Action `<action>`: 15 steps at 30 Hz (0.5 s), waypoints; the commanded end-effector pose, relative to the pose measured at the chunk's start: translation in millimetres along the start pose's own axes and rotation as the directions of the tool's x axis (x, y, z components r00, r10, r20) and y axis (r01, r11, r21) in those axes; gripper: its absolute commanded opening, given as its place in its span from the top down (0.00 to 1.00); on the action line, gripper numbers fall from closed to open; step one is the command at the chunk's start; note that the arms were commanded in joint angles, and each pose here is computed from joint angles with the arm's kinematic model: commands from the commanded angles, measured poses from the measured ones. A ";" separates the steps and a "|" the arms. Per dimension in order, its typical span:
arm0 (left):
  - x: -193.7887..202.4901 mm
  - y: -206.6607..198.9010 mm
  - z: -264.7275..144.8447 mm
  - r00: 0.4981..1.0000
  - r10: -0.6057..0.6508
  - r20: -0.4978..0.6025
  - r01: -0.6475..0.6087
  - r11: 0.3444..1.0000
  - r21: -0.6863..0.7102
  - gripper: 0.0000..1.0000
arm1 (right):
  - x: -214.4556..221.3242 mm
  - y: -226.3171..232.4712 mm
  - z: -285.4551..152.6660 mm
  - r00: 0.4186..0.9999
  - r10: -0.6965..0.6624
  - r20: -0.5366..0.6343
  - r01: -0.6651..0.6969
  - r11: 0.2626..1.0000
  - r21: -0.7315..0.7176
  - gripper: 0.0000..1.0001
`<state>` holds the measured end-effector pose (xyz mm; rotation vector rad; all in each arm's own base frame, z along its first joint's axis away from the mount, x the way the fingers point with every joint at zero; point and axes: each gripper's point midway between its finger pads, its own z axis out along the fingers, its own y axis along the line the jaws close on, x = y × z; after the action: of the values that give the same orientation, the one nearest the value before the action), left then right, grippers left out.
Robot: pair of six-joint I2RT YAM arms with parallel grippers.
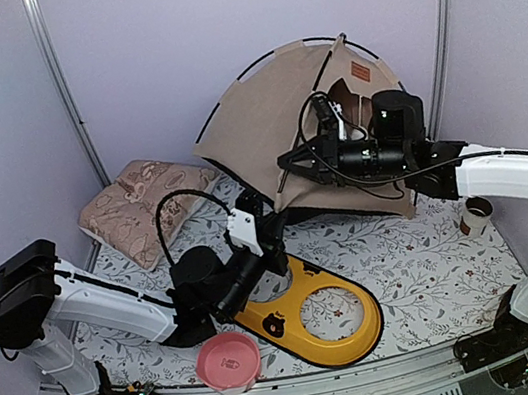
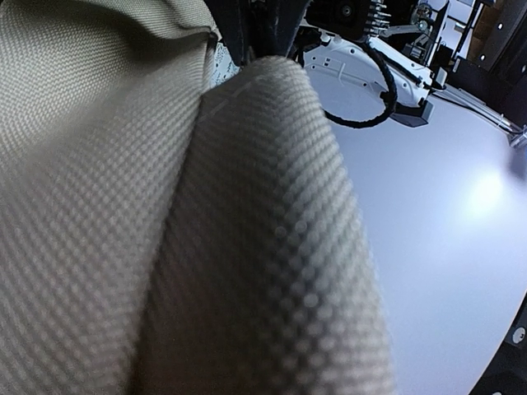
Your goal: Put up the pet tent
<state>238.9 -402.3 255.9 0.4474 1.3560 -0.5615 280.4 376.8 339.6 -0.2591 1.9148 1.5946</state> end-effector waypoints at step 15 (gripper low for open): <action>-19.5 -1.9 -7.3 0.997 -0.074 0.018 0.073 0.996 0.056 1.00 | 8.8 -36.5 -2.1 0.999 0.016 0.041 -0.021 0.990 0.140 1.00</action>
<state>237.7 -402.4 249.9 0.4600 1.3899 -0.5942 277.8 379.9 326.5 -0.2452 1.9305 1.5644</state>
